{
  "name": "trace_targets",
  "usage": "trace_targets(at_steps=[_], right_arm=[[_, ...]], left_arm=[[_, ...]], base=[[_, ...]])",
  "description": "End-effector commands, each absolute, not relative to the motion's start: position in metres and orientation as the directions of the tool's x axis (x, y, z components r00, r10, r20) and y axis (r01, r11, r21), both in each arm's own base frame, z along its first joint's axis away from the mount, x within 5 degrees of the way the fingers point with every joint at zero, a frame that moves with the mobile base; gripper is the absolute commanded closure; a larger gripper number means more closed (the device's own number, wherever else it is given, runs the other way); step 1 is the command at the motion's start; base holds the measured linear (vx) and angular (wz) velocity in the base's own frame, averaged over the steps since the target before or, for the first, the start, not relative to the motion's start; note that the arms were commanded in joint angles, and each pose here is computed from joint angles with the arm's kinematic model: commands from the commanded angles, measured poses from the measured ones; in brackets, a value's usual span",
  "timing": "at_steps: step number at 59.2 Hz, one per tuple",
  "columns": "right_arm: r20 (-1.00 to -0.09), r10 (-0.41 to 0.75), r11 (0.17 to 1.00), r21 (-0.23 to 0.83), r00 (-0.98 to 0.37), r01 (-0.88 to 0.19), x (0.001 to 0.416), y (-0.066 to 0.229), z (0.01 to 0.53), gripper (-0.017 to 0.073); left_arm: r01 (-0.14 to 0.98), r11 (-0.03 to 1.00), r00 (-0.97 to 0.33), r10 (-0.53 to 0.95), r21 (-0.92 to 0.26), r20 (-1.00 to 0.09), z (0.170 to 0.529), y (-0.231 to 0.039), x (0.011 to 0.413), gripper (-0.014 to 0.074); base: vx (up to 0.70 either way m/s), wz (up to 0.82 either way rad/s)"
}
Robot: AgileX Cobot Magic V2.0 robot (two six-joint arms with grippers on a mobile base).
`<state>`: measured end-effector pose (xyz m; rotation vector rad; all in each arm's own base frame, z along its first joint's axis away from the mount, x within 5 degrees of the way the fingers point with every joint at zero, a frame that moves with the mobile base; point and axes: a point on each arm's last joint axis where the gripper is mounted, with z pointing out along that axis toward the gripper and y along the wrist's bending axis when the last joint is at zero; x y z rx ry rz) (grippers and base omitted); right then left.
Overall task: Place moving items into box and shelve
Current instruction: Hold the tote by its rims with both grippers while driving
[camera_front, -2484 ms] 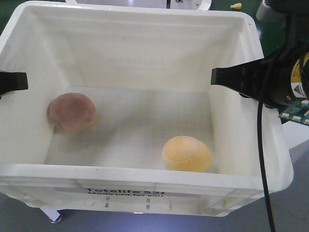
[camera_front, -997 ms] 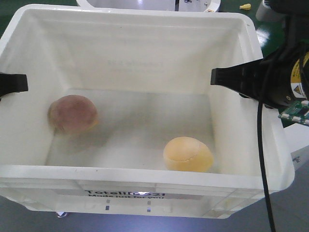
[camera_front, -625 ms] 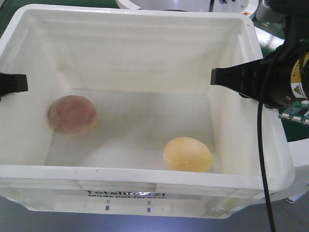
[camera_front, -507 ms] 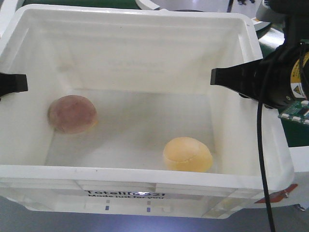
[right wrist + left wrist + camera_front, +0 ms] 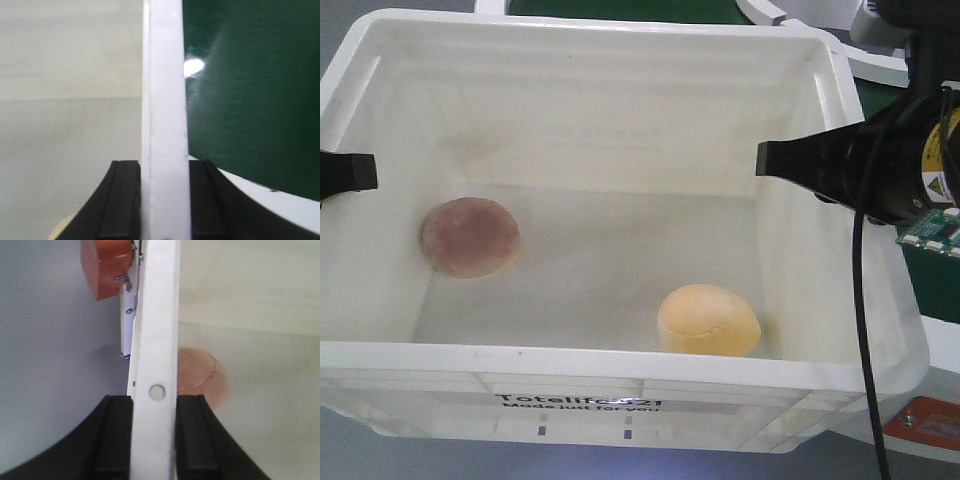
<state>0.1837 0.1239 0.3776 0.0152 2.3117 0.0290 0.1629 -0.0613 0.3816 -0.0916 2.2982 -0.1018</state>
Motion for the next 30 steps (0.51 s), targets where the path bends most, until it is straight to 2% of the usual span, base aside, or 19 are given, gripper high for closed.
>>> trace_targets(at_steps=[1,30], right_arm=[[-0.835,-0.002,1.0,-0.008,-0.551,0.009,0.1848,0.1121,0.4026,0.0571],[-0.834,-0.001,1.0,-0.009,-0.552,0.012,0.1847,0.112,0.4025,0.0571]], left_arm=[[-0.012,0.995,-0.526,-0.09,-0.099,-0.846,0.4071,-0.0554,0.1627,0.0485],[-0.012,0.995,-0.527,-0.09,-0.098,-0.845,0.4071,-0.0553,0.1627,0.0485]], base=[[-0.08,0.45],[-0.08,0.44]])
